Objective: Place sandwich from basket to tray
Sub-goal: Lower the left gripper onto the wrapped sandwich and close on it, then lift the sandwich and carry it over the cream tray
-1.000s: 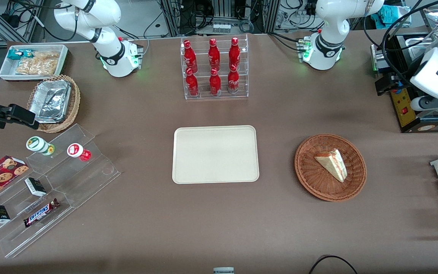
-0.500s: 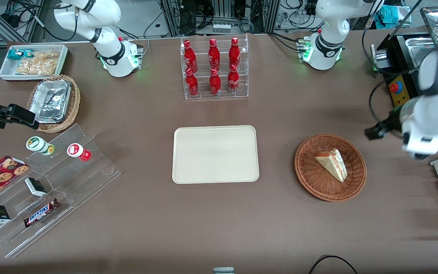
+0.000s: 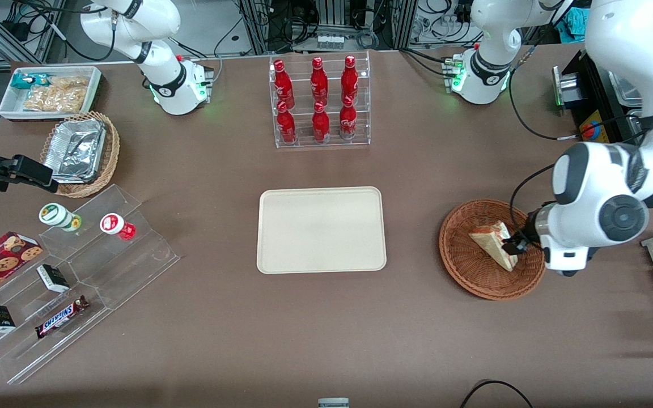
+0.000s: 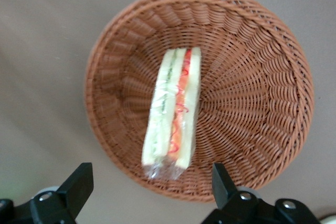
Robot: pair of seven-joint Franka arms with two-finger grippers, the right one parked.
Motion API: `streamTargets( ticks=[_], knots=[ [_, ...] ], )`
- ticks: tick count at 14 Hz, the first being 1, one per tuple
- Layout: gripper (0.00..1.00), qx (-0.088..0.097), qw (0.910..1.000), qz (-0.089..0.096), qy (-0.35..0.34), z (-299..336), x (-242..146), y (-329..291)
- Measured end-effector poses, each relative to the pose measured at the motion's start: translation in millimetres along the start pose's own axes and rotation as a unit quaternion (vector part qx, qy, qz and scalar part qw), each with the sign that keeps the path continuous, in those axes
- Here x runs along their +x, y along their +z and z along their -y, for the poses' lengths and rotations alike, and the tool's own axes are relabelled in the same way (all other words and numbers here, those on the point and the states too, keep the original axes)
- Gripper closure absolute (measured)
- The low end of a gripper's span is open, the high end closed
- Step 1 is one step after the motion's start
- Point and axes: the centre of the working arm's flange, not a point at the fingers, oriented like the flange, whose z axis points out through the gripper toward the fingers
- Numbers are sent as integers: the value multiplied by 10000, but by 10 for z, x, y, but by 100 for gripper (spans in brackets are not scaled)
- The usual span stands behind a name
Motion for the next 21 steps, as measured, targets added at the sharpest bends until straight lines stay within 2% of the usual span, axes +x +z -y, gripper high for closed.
streamTargets(
  ticks=[3,7,9,14,16,18,19,20,21],
  knots=[
    [0,-126,9999,-50,0,-23,-63,462],
    [0,-138,9998,-98,50,8,-66,895],
    [4,-133,9998,-143,60,16,-11,1030],
    [56,-182,9996,-231,52,-5,50,927],
    [64,-58,9996,-243,146,-94,-23,568],
    [70,210,9986,-240,413,-376,-415,-15],
    [75,265,9978,-311,518,-590,-742,-291],
    [80,255,9967,-408,654,-830,-1128,-479],
    [80,196,9952,-467,837,-1071,-1526,-559]
  ],
)
